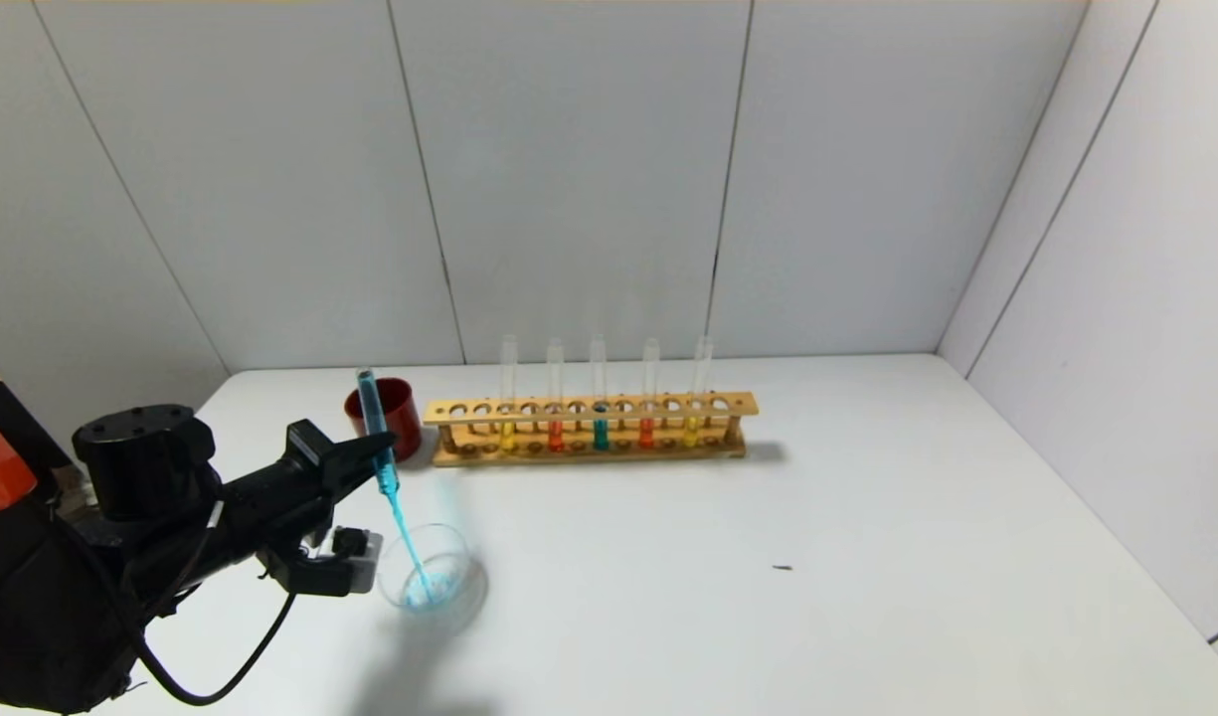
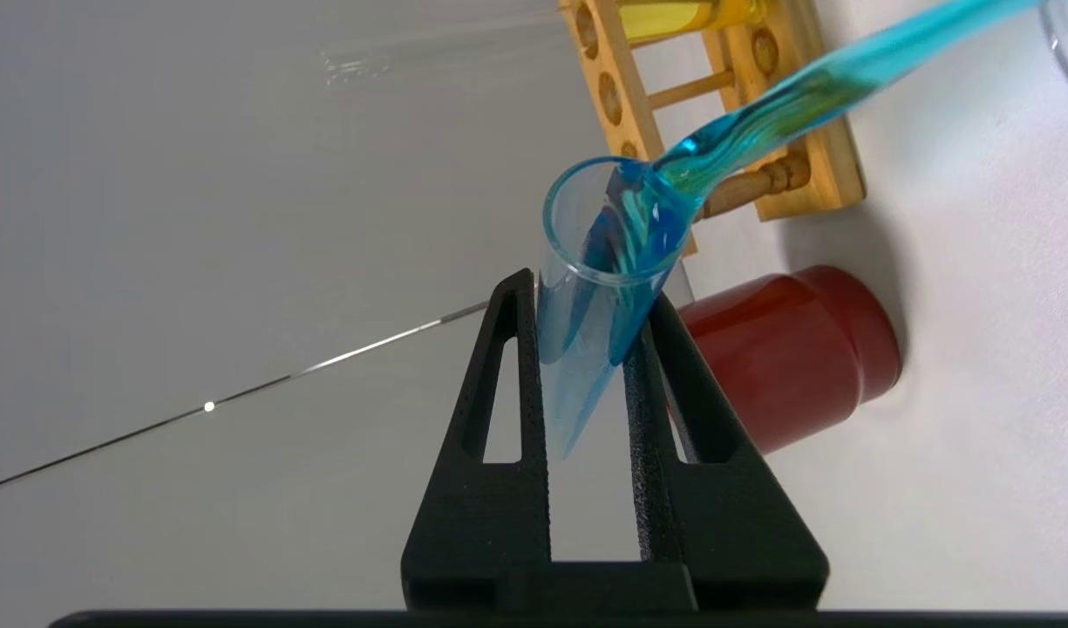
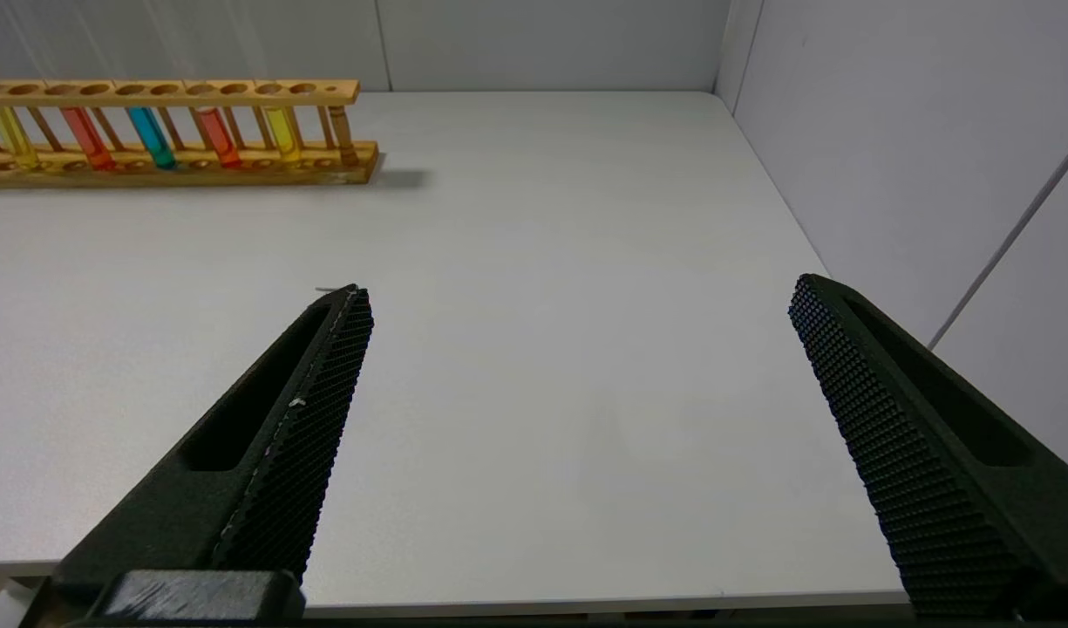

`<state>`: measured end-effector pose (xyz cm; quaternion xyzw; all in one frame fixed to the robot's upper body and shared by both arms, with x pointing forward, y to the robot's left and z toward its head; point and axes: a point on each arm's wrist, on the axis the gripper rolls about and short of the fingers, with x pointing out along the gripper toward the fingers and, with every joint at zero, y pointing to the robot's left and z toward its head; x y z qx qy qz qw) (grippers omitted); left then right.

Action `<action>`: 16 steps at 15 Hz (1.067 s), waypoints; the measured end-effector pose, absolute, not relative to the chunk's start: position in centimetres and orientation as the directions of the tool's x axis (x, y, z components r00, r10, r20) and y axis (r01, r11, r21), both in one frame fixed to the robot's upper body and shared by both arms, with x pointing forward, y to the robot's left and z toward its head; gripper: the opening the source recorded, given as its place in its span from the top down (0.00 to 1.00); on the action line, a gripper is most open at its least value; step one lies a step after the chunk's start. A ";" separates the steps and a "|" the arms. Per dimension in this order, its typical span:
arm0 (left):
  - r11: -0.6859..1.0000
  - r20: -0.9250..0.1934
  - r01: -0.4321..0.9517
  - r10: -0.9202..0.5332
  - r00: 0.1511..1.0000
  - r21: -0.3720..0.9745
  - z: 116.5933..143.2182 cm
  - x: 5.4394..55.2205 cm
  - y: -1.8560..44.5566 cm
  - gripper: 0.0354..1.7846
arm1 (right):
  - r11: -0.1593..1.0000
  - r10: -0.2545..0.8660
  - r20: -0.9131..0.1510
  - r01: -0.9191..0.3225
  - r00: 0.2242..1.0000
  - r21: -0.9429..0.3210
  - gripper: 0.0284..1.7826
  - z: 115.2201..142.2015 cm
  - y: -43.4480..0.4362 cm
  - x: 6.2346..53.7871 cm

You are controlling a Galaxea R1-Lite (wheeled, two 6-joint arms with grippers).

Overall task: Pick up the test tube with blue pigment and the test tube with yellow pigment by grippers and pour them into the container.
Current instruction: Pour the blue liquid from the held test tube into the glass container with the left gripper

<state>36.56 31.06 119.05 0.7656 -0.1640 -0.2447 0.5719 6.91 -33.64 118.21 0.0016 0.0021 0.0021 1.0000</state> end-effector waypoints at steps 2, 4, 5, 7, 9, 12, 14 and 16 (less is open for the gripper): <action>-0.296 -0.190 0.031 -0.525 0.830 0.955 118.9 36.6 30.6 0.84 | 1.000 0.003 -0.005 -0.003 1.000 0.003 0.02 118.2 -33.6 6.9; -0.295 -0.176 0.016 -0.523 0.834 0.955 119.0 36.8 30.6 0.84 | 1.000 0.003 -0.004 -0.003 1.000 0.003 0.02 118.2 -33.6 6.9; -0.295 -0.174 0.014 -0.523 0.834 0.955 118.9 36.8 30.6 0.84 | 1.000 0.003 -0.005 -0.003 1.000 0.003 0.02 118.2 -33.6 6.9; -0.295 -0.176 0.016 -0.524 0.833 0.955 118.8 36.9 30.6 0.84 | 1.000 0.003 -0.005 -0.003 1.000 0.003 0.02 118.2 -33.6 6.9; -0.296 -0.179 0.018 -0.524 0.833 0.955 118.7 36.9 30.6 0.84 | 1.000 0.004 -0.005 -0.004 1.000 0.003 0.02 118.2 -33.6 6.9; -0.313 -0.169 -0.005 -0.526 0.833 0.950 118.7 37.0 30.6 0.84 | 1.000 0.003 -0.005 -0.003 1.000 0.003 0.02 118.2 -33.6 6.9; -0.322 -0.152 -0.031 -0.527 0.837 0.946 118.9 36.9 30.6 0.84 | 1.000 0.004 -0.005 -0.004 1.000 0.003 0.02 118.2 -33.6 6.9; -0.338 -0.152 -0.042 -0.529 0.835 0.940 118.9 36.8 30.6 0.84 | 1.000 0.004 -0.005 -0.004 1.000 0.003 0.02 118.2 -33.6 6.9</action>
